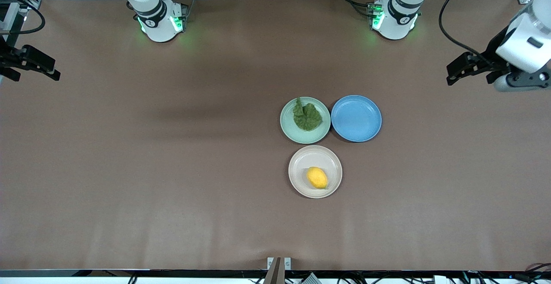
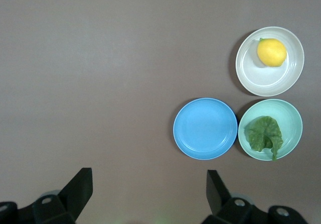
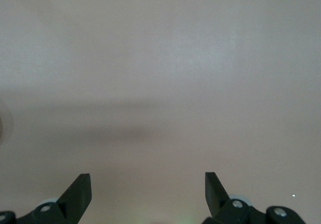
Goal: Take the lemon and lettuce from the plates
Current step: 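Reach the open left gripper down to the lemon on the white plate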
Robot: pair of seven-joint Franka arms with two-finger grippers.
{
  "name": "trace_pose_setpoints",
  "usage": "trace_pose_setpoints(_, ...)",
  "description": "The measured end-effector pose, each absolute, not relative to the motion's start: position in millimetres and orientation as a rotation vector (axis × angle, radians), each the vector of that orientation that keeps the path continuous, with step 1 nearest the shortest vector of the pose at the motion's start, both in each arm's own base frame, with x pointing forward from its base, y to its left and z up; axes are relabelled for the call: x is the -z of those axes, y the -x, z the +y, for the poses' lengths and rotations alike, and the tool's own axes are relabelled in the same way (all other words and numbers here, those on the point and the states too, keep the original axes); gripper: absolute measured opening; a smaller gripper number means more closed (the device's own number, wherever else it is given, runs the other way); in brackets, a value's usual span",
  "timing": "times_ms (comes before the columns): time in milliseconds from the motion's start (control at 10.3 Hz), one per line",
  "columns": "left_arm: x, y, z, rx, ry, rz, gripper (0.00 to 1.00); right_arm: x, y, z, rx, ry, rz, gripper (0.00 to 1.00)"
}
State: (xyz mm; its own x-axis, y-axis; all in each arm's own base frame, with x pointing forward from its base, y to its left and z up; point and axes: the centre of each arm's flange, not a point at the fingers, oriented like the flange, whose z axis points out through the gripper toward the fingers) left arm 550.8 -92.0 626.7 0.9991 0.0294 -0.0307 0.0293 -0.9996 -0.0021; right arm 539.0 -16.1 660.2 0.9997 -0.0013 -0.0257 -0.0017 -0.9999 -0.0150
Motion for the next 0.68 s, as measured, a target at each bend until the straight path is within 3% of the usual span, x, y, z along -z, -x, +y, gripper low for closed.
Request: trace_pose_setpoints(679,-500.3,-622.6,-187.1,-0.066,3.152,-0.217,1.00,-658.6,-538.9,-15.6,-0.046,3.126,0.001,1.00)
